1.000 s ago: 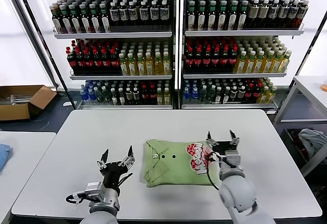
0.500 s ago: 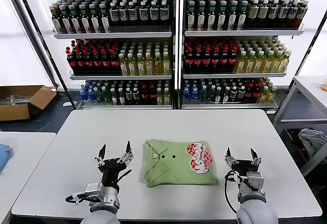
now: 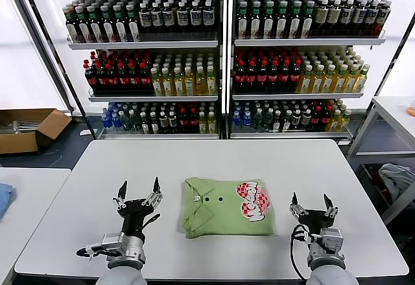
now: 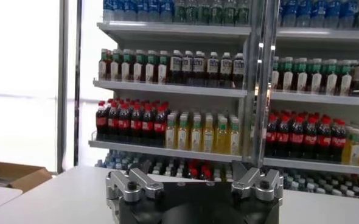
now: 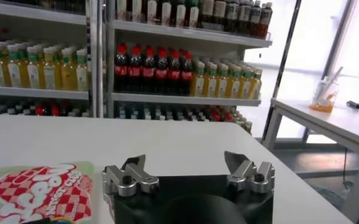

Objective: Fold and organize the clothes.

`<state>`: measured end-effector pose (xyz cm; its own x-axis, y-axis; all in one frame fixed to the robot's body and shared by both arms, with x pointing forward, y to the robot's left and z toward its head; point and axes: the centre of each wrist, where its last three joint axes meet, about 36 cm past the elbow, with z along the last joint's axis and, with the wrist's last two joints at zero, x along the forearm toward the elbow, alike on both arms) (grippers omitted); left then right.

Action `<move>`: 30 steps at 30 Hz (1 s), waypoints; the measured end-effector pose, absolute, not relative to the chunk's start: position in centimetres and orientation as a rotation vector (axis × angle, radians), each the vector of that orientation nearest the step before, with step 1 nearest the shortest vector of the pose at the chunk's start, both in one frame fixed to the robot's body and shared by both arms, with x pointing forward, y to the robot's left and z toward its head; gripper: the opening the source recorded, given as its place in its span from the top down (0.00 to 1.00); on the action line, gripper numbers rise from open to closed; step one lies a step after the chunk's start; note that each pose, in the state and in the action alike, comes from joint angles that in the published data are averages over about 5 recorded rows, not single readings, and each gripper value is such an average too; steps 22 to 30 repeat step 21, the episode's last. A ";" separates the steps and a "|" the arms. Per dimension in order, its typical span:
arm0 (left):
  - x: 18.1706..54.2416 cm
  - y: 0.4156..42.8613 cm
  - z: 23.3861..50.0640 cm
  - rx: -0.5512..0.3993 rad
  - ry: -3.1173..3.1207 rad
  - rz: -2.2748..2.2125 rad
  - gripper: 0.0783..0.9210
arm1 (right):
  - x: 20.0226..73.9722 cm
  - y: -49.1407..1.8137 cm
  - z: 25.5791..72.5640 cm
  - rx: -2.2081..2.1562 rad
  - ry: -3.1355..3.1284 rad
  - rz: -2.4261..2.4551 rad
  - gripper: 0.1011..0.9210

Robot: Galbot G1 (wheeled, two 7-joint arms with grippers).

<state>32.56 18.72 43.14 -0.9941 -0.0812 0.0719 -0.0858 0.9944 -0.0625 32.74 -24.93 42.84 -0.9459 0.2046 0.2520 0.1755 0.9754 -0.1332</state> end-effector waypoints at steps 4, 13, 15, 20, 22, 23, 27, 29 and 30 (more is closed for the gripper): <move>32.5 18.8 43.1 0.122 -3.071 0.078 0.12 | 32.3 -24.9 43.1 -0.274 -2.862 0.154 0.12; 32.7 18.7 43.0 0.120 -3.074 0.064 0.12 | 32.2 -25.2 43.3 -0.282 -2.867 0.165 0.12; 32.6 18.7 43.0 0.120 -3.074 0.064 0.12 | 32.1 -25.2 43.3 -0.280 -2.869 0.166 0.12; 32.5 18.7 42.9 0.118 -3.067 0.061 0.12 | 32.1 -25.2 43.5 -0.271 -2.874 0.164 0.12; 32.5 18.6 42.9 0.117 -3.066 0.061 0.12 | 32.1 -25.1 43.5 -0.270 -2.875 0.164 0.12; 32.5 18.6 42.9 0.117 -3.066 0.061 0.12 | 32.1 -25.1 43.5 -0.270 -2.875 0.164 0.12; 32.5 18.6 42.9 0.117 -3.066 0.061 0.12 | 32.1 -25.1 43.5 -0.270 -2.875 0.164 0.12; 32.5 18.6 42.9 0.117 -3.066 0.061 0.12 | 32.1 -25.1 43.5 -0.270 -2.875 0.164 0.12; 32.5 18.6 42.9 0.117 -3.066 0.061 0.12 | 32.1 -25.1 43.5 -0.270 -2.875 0.164 0.12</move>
